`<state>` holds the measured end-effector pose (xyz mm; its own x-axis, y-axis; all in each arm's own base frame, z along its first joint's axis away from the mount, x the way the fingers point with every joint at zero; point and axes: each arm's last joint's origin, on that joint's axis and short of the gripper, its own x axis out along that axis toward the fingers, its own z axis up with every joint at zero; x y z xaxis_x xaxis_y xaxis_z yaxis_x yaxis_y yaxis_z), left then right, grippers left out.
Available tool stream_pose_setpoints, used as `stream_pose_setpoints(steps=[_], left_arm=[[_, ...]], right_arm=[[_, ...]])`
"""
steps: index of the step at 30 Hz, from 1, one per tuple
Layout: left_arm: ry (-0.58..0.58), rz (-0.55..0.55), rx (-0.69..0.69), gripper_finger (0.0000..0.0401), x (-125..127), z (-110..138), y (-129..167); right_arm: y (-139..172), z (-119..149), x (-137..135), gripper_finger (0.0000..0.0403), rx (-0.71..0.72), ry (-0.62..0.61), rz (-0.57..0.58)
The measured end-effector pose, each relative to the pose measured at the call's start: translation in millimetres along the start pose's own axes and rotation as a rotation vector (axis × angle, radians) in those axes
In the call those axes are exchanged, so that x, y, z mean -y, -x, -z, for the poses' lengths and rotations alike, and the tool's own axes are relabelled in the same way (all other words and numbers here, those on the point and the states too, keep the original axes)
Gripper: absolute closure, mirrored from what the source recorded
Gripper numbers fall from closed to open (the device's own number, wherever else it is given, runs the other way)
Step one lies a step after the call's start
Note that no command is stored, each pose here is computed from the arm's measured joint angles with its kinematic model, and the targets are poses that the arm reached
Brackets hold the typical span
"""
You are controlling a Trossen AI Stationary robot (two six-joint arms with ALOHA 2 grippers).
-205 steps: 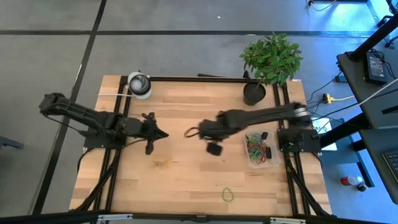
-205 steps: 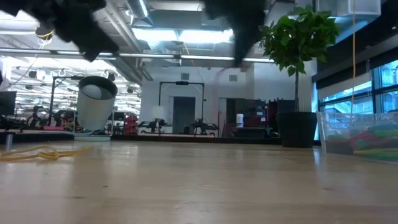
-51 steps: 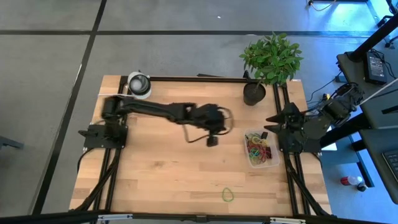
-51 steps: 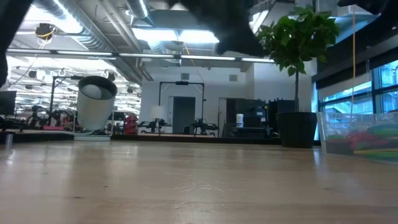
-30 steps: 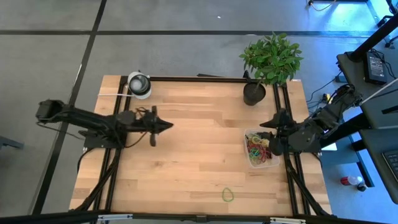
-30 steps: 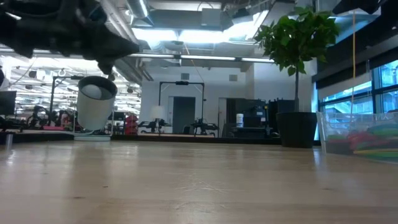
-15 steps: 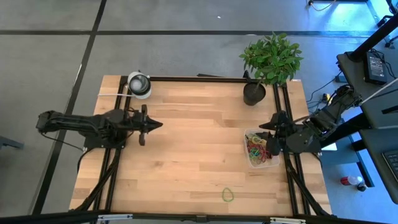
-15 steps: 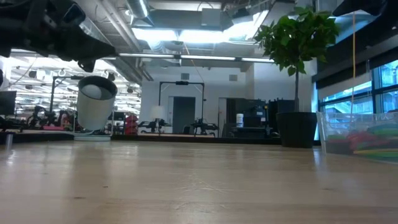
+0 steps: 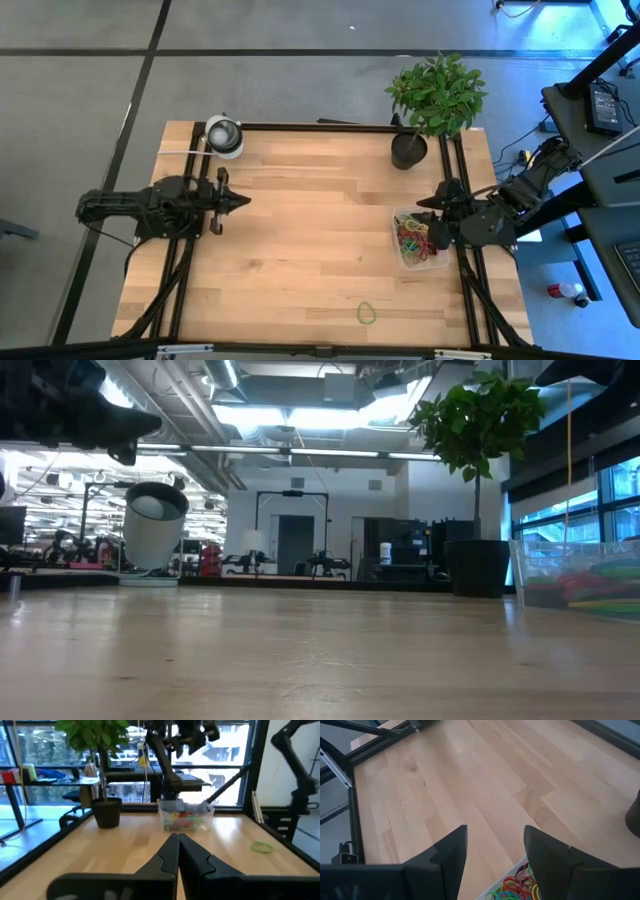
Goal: Pick and place rubber bands into bin
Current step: Put the green rubber band into the transparent bin
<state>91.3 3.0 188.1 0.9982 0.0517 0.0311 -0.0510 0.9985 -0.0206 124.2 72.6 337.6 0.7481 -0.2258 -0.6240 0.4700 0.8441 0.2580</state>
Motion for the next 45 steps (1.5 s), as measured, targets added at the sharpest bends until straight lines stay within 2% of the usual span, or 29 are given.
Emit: stream_pose_setpoints(steps=[7,13,19,29,33,38,41,45], left_arm=[[0.0,0.007,0.025,0.04,0.0,17.3,-5.2],[-0.093,-0.004,0.015,0.04,-0.3,18.3,-5.2],[-0.036,-0.007,-0.005,0.0394,-0.5,20.3,-5.2],[-0.034,-0.006,-0.005,0.0397,-0.4,20.2,-5.2],[-0.033,-0.006,-0.005,0.0397,-0.4,20.2,-5.2],[-0.034,-0.006,-0.005,0.0397,-0.4,20.2,-5.2],[-0.033,-0.006,-0.005,0.0396,-0.4,20.2,-5.2],[-0.033,-0.006,-0.005,0.0395,-0.4,20.2,-5.2]], right_arm=[[-0.1,0.1,-0.1,0.0205,-0.001,0.009,0.0],[-0.3,0.3,-0.2,0.0205,-0.002,0.016,0.002],[-0.6,0.5,-0.1,0.0205,-0.005,0.074,0.006],[-10.7,3.9,-11.1,0.0205,-0.021,0.157,0.029],[-18.6,7.2,-18.3,0.0205,-0.038,0.281,0.05],[-31.5,10.6,-34.1,0.0205,-0.038,0.502,0.039],[-40.6,11.1,-48.8,0.0205,-0.011,0.599,-0.003],[-54.3,14.4,-69.7,0.0205,-0.002,0.665,-0.091]])
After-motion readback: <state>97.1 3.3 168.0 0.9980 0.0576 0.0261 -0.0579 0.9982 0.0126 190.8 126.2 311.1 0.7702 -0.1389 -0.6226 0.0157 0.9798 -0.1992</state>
